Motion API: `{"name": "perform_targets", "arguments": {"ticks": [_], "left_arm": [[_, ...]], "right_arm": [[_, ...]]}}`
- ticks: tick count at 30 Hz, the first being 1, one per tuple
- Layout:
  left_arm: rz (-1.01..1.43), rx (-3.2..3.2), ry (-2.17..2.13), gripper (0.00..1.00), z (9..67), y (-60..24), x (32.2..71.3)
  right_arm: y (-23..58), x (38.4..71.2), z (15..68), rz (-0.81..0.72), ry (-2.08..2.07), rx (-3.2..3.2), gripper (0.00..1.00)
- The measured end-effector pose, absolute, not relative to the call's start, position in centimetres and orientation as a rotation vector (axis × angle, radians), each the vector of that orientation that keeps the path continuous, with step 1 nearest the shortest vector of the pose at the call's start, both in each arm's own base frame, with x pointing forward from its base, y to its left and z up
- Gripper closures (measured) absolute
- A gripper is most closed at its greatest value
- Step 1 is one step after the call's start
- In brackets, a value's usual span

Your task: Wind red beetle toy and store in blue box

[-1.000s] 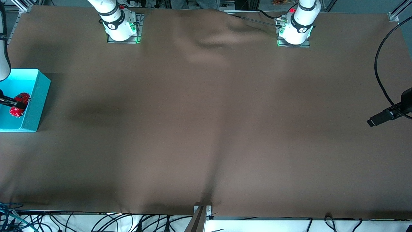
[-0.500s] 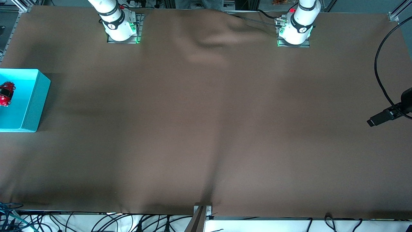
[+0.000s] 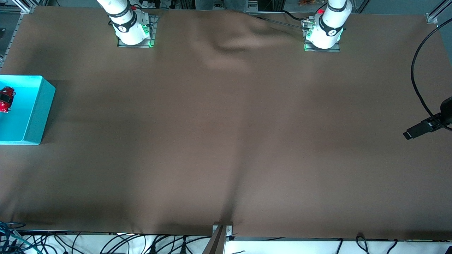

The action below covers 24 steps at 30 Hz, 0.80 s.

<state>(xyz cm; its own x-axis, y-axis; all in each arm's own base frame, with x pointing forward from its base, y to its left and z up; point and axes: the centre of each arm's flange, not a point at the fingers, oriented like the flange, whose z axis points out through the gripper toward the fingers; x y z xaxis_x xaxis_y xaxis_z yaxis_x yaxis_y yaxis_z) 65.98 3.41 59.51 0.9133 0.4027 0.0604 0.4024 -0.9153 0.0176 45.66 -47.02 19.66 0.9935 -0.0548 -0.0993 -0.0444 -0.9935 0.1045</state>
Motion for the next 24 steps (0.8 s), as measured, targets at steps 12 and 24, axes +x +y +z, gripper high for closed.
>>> {"name": "perform_targets", "arguments": {"ticks": [12,24], "left_arm": [[0.099,3.068,0.646,0.0,59.51,3.41,65.99],[0.099,3.068,0.645,0.0,59.51,3.41,65.99]], "right_arm": [[-46.99,45.76,19.58,-0.147,-0.076,3.034,0.32],[-46.92,46.11,19.77,-0.133,-0.072,3.032,0.08]]}}
